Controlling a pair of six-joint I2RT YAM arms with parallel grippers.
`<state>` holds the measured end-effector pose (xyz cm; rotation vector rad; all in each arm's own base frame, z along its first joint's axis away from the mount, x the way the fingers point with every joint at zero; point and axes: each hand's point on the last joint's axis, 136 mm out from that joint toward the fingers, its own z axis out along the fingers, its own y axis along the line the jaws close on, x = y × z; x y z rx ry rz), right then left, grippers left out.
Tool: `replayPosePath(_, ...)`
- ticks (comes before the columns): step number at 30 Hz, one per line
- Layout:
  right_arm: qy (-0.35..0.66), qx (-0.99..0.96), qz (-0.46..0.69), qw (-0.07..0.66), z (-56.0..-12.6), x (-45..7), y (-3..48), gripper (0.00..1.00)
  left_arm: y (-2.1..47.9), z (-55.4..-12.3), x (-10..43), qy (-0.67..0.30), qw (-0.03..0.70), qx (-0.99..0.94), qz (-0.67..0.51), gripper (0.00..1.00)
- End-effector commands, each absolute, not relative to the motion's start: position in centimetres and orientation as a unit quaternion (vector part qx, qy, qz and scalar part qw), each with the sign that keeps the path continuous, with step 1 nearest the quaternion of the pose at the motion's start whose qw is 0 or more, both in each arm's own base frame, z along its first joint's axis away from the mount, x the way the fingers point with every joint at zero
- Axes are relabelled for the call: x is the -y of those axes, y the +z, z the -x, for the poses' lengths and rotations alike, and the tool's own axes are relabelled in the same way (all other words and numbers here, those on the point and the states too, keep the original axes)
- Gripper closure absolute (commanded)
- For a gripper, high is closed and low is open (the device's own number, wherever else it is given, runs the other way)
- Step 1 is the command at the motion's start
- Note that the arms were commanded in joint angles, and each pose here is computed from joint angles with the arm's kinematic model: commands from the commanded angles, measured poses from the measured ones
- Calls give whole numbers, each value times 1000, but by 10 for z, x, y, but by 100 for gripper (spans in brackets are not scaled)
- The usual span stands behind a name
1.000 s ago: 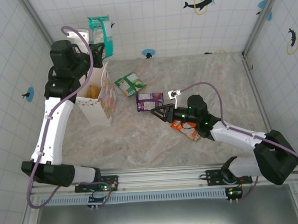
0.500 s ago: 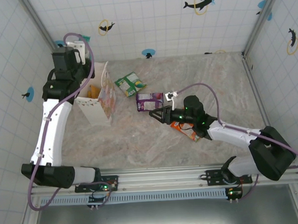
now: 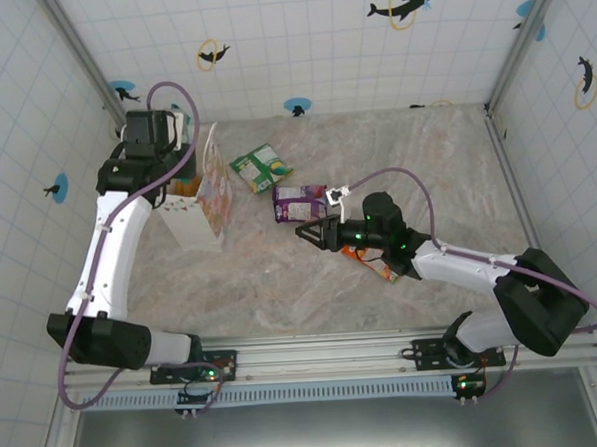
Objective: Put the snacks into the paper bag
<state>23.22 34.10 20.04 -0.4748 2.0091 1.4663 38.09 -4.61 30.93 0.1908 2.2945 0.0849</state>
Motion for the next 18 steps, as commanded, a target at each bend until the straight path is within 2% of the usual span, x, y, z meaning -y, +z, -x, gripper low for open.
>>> replayPosePath(1, 559, -745, 188, 313, -237, -349, 219, 55, 315, -384, 42, 40, 411, -909, -61, 76)
replayPosePath(3, 557, -745, 187, 314, -237, -348, 219, 55, 322, -385, 42, 39, 420, -905, -55, 63)
replayPosePath(7, 556, -746, 185, 316, -238, -348, 220, 55, 344, -385, 44, 27, 449, -892, -50, 53)
replayPosePath(18, 524, -776, 151, 316, -257, -340, 218, 53, 396, -383, 84, -92, 507, -853, -78, 51)
